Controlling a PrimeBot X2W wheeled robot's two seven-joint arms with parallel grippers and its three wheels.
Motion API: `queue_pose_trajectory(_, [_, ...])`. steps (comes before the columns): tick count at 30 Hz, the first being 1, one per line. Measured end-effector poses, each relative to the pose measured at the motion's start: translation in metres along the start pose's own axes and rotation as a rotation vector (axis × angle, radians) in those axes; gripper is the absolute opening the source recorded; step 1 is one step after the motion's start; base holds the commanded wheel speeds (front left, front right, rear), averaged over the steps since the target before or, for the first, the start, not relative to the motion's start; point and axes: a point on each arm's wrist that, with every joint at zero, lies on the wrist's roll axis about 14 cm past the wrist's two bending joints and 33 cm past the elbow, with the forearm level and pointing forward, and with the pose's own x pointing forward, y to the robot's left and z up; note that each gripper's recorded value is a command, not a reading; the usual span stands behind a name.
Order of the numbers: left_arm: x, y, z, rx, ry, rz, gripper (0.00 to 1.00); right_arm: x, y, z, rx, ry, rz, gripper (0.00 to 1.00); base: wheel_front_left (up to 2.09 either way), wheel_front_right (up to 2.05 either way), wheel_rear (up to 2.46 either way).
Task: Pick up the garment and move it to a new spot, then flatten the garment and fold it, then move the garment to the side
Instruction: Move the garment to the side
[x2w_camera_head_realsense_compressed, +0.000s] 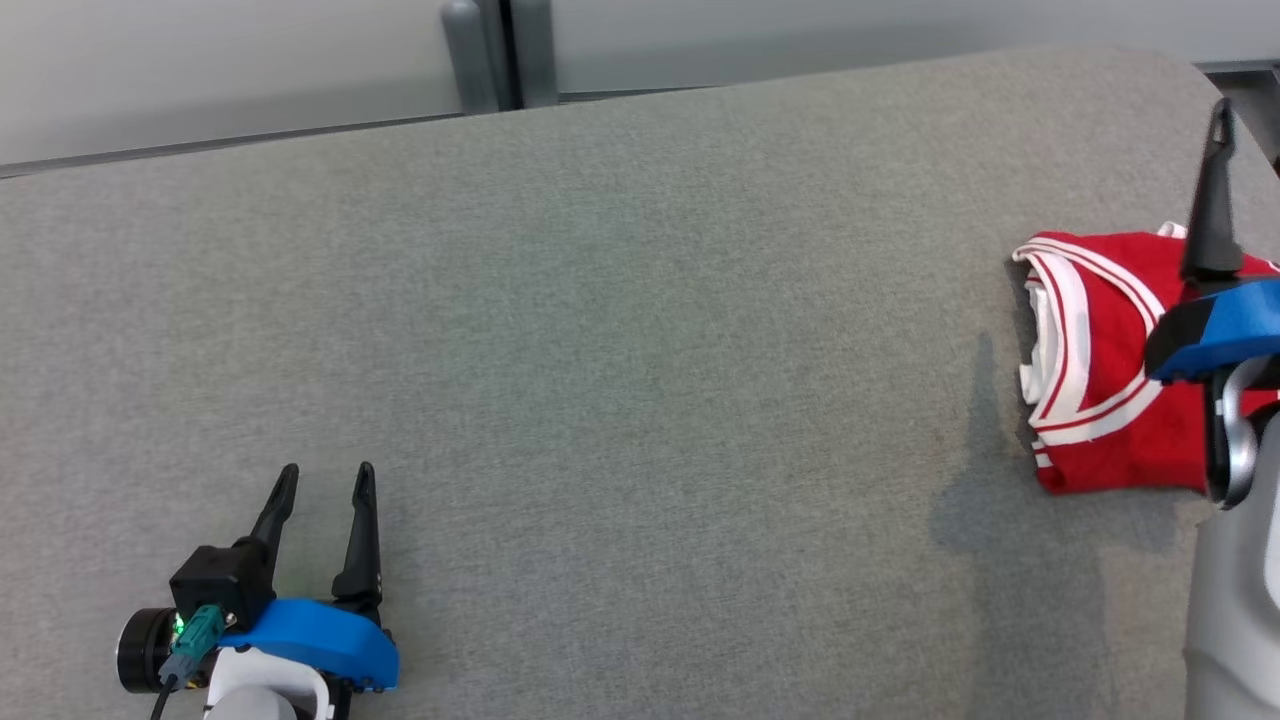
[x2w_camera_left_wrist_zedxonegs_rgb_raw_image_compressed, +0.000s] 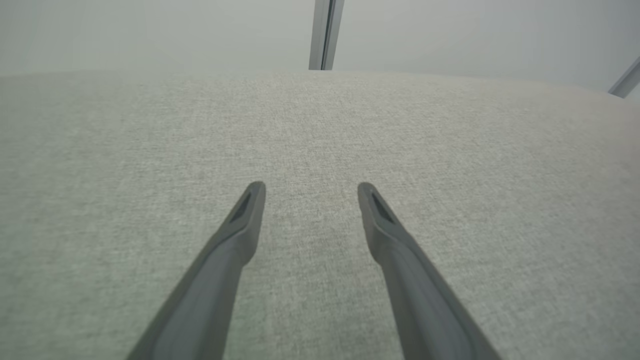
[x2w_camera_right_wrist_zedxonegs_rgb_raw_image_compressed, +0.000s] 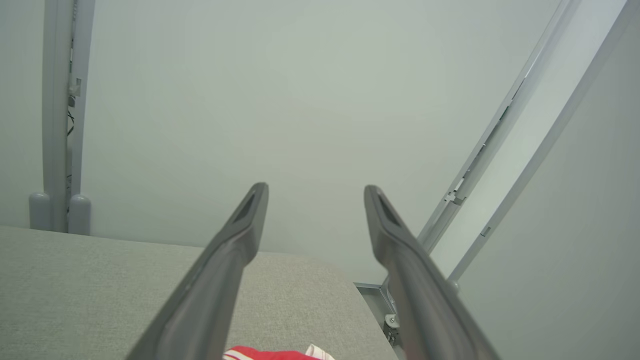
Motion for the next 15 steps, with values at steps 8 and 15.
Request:
queue_pose_trajectory(8, [-0.036,0.042,0.031,-0.009,-0.099,0.191,1.00,-0.019,0.098,0.005,0.273,-0.041,0.250,1.00,0.00,0.00,0.00])
queue_pose_trajectory(15, [-0.068,0.062,0.043,-0.011,-0.149,0.288,1.00,-0.058,0.149,-0.029,0.380,0.075,0.376,1.00,0.00,0.00,0.00])
